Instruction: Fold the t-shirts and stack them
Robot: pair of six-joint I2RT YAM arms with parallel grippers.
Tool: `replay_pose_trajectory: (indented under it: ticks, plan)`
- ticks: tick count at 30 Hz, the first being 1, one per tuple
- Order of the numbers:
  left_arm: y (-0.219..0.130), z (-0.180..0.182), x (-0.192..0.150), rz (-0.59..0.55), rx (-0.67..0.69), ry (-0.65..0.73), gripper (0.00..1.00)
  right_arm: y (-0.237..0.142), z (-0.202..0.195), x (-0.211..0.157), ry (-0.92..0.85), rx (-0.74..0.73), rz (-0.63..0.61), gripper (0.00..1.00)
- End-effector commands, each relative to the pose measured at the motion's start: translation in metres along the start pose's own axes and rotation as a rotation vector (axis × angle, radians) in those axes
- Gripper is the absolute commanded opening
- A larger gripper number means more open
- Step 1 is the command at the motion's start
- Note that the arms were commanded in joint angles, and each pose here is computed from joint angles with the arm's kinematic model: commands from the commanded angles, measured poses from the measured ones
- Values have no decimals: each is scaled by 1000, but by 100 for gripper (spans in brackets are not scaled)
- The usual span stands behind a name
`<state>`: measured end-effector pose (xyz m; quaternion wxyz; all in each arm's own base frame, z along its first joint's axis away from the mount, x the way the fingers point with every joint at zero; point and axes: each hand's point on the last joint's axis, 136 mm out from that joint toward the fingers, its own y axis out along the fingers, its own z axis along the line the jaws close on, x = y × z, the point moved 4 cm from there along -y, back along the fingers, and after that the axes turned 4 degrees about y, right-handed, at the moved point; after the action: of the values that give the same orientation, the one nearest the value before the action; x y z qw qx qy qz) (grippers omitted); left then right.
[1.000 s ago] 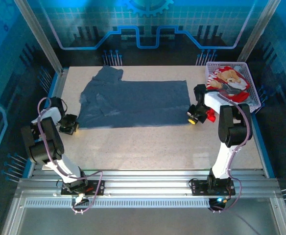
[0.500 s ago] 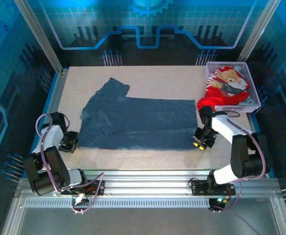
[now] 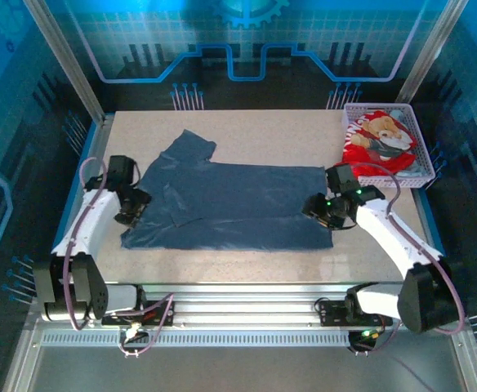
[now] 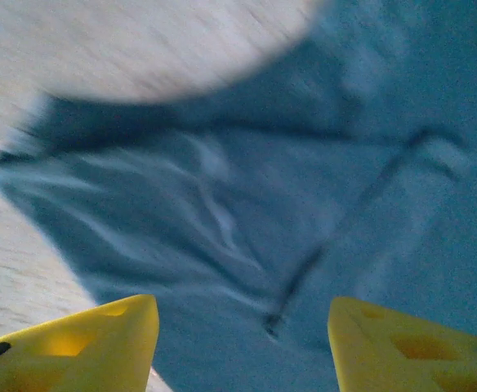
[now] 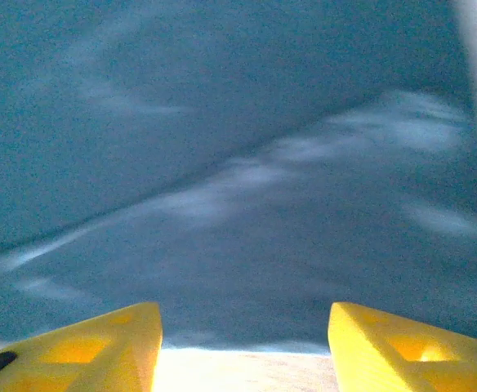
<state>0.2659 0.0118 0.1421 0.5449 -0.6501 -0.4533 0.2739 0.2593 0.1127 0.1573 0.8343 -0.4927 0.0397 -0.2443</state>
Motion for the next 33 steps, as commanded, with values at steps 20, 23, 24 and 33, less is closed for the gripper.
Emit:
replay_pose_trajectory:
  ticks: [20, 23, 24, 33]
  plan:
    - [78, -36, -65, 254, -49, 79, 29, 21, 88, -34, -250, 415, 182, 58]
    - [74, -46, -62, 236, -64, 97, 15, 23, 88, -34, -245, 412, 184, 58]
    - [73, -50, -62, 231, -65, 110, 10, 23, 88, -34, -243, 411, 186, 57]
    - [70, -85, -66, 232, -53, 259, 0, 21, 95, -26, -244, 408, 168, 56]
